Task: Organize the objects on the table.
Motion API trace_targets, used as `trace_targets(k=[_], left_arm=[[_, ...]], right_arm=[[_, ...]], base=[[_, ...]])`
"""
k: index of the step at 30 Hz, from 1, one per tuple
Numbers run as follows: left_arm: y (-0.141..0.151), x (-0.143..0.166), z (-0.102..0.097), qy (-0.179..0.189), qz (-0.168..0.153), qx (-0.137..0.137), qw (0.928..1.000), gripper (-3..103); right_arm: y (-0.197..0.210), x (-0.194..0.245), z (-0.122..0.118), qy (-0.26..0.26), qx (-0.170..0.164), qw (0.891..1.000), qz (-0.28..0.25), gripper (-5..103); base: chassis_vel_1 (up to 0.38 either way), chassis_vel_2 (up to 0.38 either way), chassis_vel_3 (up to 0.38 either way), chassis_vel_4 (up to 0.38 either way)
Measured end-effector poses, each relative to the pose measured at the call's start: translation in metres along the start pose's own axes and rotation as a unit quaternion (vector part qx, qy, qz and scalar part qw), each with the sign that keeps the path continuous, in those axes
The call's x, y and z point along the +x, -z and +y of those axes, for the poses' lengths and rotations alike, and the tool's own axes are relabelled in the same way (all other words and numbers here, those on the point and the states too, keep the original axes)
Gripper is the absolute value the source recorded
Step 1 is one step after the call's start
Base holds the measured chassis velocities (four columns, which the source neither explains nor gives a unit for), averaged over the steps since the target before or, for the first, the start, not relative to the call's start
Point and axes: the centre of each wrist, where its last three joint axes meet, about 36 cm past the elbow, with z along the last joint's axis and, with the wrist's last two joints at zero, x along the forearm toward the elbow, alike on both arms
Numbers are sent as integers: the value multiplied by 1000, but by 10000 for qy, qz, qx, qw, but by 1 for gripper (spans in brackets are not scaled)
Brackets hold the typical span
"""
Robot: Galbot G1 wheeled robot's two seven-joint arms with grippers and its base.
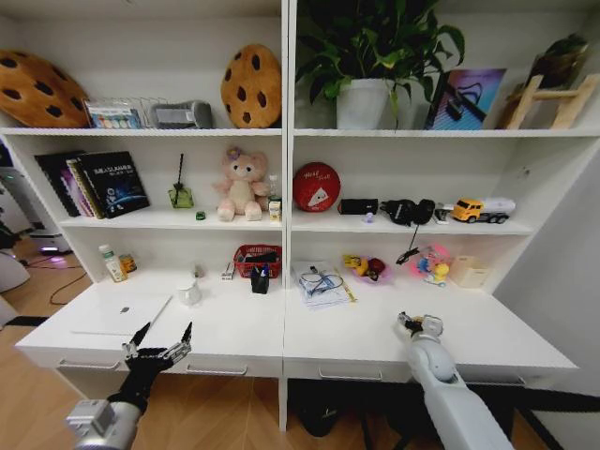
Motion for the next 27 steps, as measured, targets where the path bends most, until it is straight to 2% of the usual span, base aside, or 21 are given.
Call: trace_targets(k=[1, 2, 3, 5, 8, 9, 12, 13, 15, 18, 20, 21, 27], left_arm=[[0, 0, 0, 0, 0, 0, 10000, 100], [0, 0, 0, 0, 0, 0, 10000, 100], [0, 0, 0, 0, 0, 0, 10000, 100], [0, 0, 0, 0, 0, 0, 10000, 100], [0, 0, 0, 0, 0, 0, 10000, 100], [0, 0, 0, 0, 0, 0, 10000, 100], [0, 0, 0, 0, 0, 0, 10000, 100], [0, 0, 0, 0, 0, 0, 10000, 100], [0, 0, 0, 0, 0, 0, 10000, 100], [0, 0, 0, 0, 0, 0, 10000, 100], [0, 0, 0, 0, 0, 0, 10000, 100], [0, 0, 0, 0, 0, 0, 10000, 100], [0, 0, 0, 0, 0, 0, 10000, 100]], right_arm=[[0, 0, 0, 0, 0, 10000, 0, 82], [-1, 0, 0, 1, -5, 10000, 9, 71], [-4, 1, 1, -1, -13, 10000, 26, 65], [-6, 2, 2, -6, -15, 10000, 39, 65], [-15, 6, 3, -15, -19, 10000, 70, 48], [-15, 6, 3, -15, -19, 10000, 70, 48], [-15, 5, 3, -43, -34, 10000, -17, 32], [-15, 5, 3, -43, -34, 10000, -17, 32], [-14, 4, 1, -82, 41, 9999, -146, 21], [-14, 5, 1, -91, 97, 9996, -230, 16], [-14, 12, 0, -22, 209, 9990, -396, 5], [-14, 16, 0, 24, 213, 9989, -425, 2], [-15, 22, 4, 102, 168, 9989, -424, 0]], base=[[0, 0, 0, 0], [0, 0, 0, 0], [0, 0, 0, 0], [0, 0, 0, 0], [0, 0, 0, 0], [0, 0, 0, 0], [0, 0, 0, 0], [0, 0, 0, 0], [0, 0, 0, 0], [0, 0, 0, 0], [0, 0, 0, 0], [0, 0, 0, 0], [0, 0, 0, 0]])
